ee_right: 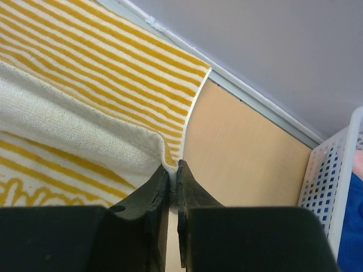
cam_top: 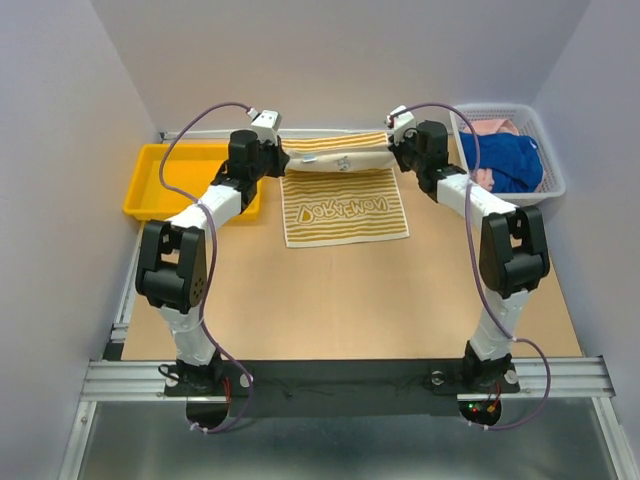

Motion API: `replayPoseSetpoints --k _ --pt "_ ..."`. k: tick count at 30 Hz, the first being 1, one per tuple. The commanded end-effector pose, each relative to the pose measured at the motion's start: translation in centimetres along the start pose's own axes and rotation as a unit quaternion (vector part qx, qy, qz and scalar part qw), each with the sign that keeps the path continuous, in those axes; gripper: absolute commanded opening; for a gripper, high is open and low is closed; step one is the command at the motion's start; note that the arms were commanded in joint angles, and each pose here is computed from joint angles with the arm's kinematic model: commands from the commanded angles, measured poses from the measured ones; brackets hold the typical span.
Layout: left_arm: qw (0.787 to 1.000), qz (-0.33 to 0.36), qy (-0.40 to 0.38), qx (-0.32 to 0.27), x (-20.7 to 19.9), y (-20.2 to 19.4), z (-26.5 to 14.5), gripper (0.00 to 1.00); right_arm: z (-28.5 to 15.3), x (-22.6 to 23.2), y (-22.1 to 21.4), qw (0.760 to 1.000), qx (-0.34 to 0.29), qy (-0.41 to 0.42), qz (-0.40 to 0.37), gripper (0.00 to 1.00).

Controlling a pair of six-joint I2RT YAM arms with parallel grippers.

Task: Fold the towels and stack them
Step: Fold the towel

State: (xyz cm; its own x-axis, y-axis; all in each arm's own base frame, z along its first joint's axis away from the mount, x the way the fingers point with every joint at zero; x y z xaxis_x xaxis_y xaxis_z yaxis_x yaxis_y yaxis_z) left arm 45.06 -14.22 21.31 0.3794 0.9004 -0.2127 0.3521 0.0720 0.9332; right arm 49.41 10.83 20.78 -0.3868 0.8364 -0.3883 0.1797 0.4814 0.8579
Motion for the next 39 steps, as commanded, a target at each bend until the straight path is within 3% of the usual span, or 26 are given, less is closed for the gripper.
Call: replayPoseSetpoints --k 1,12,20,39 --pt "0.999 0.007 0.019 -0.042 0.0 2.7 -2.6 0.00 -2.5 -2.5 1.6 0.998 -0.026 -0.050 0.009 0.00" --pt "0.999 -0.038 0.019 0.033 -1.8 -3.5 -3.8 0.00 -5.0 0.4 -1.8 0.998 0.006 -0.009 0.064 0.00" --pt "0.989 -0.078 0.059 0.115 -1.6 -8.8 -3.9 0.00 -5.5 2.9 -5.8 0.989 0.071 0.018 0.125 0.01" --pt "0.970 -0.083 0.116 0.196 -0.9 -12.7 -3.8 0.00 -5.2 5.1 -10.9 0.966 0.210 0.038 0.148 0.00"
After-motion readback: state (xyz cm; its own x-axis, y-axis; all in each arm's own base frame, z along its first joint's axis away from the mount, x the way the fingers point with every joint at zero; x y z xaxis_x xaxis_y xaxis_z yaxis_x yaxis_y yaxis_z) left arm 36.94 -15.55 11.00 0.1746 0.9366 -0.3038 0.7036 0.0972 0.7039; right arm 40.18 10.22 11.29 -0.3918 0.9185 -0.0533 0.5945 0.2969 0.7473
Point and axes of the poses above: each gripper's point midway between its finger pads, its own z axis out along the fingers, its own x axis along the line the jaws close on, y = z × x, the point moved 8 cm from there along -z, back along the fingers, and after that the axes turned 2 degrees about -z, right-handed, at the moved point
